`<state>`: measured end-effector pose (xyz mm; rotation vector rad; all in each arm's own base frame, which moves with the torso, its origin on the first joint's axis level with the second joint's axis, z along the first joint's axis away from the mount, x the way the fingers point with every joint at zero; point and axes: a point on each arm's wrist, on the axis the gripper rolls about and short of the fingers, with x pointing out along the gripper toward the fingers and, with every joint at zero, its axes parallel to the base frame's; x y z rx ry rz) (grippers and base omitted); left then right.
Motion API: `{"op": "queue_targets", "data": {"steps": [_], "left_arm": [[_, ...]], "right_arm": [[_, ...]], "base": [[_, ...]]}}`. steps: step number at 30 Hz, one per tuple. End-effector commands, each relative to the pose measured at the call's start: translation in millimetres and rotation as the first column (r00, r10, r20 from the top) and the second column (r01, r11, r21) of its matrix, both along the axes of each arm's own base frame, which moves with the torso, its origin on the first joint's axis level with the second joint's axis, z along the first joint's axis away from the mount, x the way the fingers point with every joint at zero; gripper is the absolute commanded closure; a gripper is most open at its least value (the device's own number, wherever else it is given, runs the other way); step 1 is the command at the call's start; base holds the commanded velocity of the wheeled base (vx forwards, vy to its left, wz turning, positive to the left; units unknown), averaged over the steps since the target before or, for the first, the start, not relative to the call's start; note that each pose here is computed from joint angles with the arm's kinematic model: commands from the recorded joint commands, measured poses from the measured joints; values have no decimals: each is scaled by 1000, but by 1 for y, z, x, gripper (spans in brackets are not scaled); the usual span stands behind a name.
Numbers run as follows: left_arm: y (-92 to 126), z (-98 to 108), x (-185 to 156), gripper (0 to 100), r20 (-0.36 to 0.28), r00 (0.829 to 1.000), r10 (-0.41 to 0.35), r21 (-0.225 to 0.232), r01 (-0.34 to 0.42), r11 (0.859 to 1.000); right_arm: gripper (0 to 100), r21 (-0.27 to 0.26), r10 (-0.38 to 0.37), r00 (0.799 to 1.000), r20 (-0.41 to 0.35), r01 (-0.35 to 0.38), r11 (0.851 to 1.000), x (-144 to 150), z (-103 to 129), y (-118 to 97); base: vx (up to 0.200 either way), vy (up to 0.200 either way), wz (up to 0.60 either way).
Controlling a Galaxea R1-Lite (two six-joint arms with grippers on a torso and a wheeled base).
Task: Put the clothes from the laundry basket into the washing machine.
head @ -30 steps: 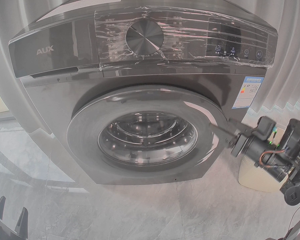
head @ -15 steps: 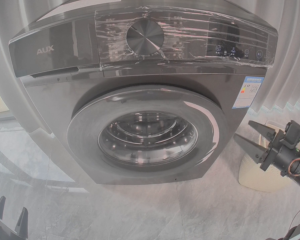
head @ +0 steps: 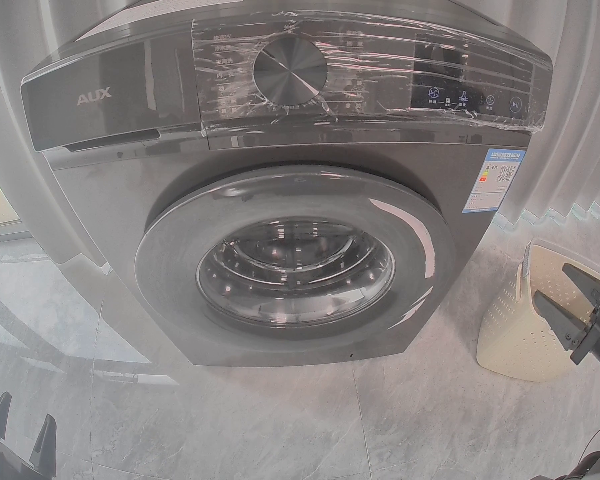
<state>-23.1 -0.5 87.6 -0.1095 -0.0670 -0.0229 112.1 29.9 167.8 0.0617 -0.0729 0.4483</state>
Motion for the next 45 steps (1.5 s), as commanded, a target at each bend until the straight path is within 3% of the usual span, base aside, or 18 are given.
{"op": "queue_targets", "data": {"steps": [1, 9, 19, 22, 24, 26, 28, 30, 31, 32, 33, 34, 35, 36, 40, 45], "left_arm": [[0, -5, 0, 0, -2, 1000, -1, 1, 1, 1000], [0, -5, 0, 0, -2, 1000, 1, 1, -1, 1000], [0, -5, 0, 0, -2, 1000, 1, 1, -1, 1000], [0, -5, 0, 0, -1, 1000, 1, 1, -1, 1000], [0, -5, 0, 0, -2, 1000, 1, 1, -1, 1000], [0, -5, 0, 0, -2, 1000, 1, 0, -1, 1000], [0, -5, 0, 0, -2, 1000, 2, 0, -2, 1000], [0, -5, 0, 0, -2, 1000, 2, -2, -2, 1000], [0, -5, 0, 0, -2, 1000, 2, -2, -2, 1000], [0, -5, 0, 0, -2, 1000, 2, -2, -2, 1000], [0, -5, 0, 0, -2, 1000, 1, 0, -1, 1000], [0, -5, 0, 0, -1, 1000, -1, 1, 1, 1000], [0, -5, 0, 0, -1, 1000, -2, 1, 2, 1000], [0, -5, 0, 0, -1, 1000, -1, 0, 1, 1000], [0, -5, 0, 0, -2, 1000, 2, 0, -2, 1000], [0, -5, 0, 0, -4, 1000, 2, 1, -2, 1000]], "right_arm": [[0, 17, -82, 992, 95, 80, 997, -39, 7, -15], [0, 31, -147, 973, 175, 144, 989, -69, 9, -22], [0, 33, -123, 972, 198, 118, 992, -117, -16, -24], [0, 19, -51, 975, 215, 48, 999, -136, -35, -24], [0, -6, -7, 984, 181, 8, 1000, -137, -55, -22], [0, -8, -8, 986, 166, 10, 1000, -137, -62, -22], [0, -20, -51, 998, 25, 52, 998, -136, -80, -21], [0, -39, -192, 980, -47, 191, 981, -134, -87, -24], [0, -40, -206, 977, -48, 204, 978, -134, -88, -25], [0, -46, -396, 917, -39, 394, 918, -133, -87, -29], [0, -57, -475, 879, -49, 472, 879, -133, -88, -31], [0, -58, -504, 862, -54, 502, 863, -133, -89, -32], [0, -51, -481, 875, -60, 479, 876, -133, -89, -31], [0, -45, -475, 877, -68, 473, 880, -133, -90, -31], [0, -47, -474, 878, -71, 472, 881, -133, -90, -31], [0, -86, -459, 886, -64, 453, 887, -133, -91, -31]], "base": [[-200, 0, 0], [-75, 0, 0], [0, 0, 0], [0, 0, 0], [0, 0, 0], [0, 0, 0], [0, 0, 0], [0, 0, 0], [0, 0, 0], [0, 0, 0], [0, 0, 0], [0, 0, 0], [0, 0, 0], [0, 0, 0], [0, 0, 0], [0, 0, 0]]}}
